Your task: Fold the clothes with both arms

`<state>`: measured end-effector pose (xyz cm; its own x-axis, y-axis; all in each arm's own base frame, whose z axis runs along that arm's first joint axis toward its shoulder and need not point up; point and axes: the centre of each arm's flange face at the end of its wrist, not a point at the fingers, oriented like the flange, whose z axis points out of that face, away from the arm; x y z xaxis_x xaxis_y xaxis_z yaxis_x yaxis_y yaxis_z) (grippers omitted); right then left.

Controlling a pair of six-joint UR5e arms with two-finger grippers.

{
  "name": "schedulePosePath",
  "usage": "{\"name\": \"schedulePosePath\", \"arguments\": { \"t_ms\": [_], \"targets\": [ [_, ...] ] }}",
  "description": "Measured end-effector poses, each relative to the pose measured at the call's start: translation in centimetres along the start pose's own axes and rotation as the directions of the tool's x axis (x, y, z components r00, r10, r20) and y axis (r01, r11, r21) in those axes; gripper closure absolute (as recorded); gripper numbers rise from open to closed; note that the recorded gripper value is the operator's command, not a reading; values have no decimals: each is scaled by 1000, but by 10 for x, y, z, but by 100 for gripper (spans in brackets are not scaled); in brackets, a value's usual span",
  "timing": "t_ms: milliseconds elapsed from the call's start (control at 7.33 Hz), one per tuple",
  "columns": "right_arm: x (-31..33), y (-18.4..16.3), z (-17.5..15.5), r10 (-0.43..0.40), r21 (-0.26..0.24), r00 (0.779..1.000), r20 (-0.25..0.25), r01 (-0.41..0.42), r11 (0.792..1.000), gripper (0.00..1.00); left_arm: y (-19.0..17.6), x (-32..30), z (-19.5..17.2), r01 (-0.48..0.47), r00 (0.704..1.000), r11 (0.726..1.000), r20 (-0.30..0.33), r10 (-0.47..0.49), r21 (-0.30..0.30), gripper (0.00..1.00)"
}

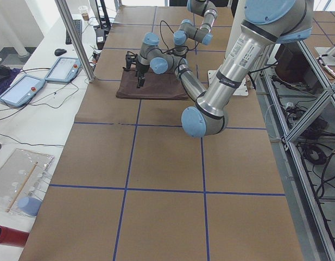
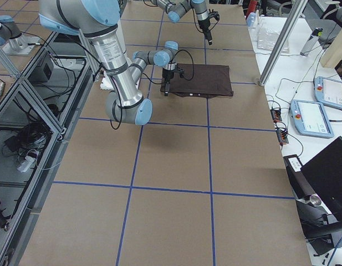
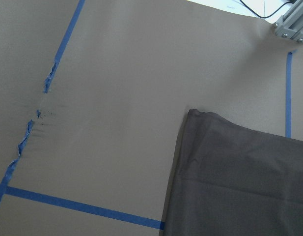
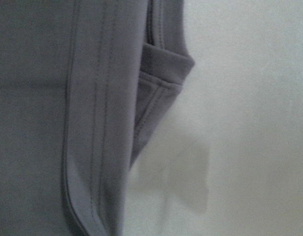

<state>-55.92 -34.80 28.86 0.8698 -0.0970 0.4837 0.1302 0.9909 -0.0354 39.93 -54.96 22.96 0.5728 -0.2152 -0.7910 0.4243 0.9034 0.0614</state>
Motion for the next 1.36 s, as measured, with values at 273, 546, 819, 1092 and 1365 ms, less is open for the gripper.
{"name": "schedulePosePath", "arguments": {
  "t_ms": [273, 546, 819, 1092, 1365],
  "targets": [
    [31, -1, 9, 17, 3, 1000, -19, -17, 1000, 0, 2, 1, 1, 6, 1000, 1000, -1, -6, -3, 0],
    [56, -2, -1, 31, 21, 999, -6, -31, 999, 0, 3, 1, 0, 8, 1000, 1000, -2, -8, -3, 0],
    [60, -24, -41, 41, 74, 998, 56, -45, 996, 0, 3, 3, -4, 5, 1000, 1000, -9, -5, -1, 0],
    [57, -45, -83, 42, 132, 989, 139, -60, 989, 0, 20, -9, 5, 26, 999, 999, -19, -26, -25, 0],
    [54, -47, -106, 33, 174, 971, 237, -76, 982, 0, 83, -39, 22, 130, 986, 986, -91, -140, -103, 0]
  ]
}}
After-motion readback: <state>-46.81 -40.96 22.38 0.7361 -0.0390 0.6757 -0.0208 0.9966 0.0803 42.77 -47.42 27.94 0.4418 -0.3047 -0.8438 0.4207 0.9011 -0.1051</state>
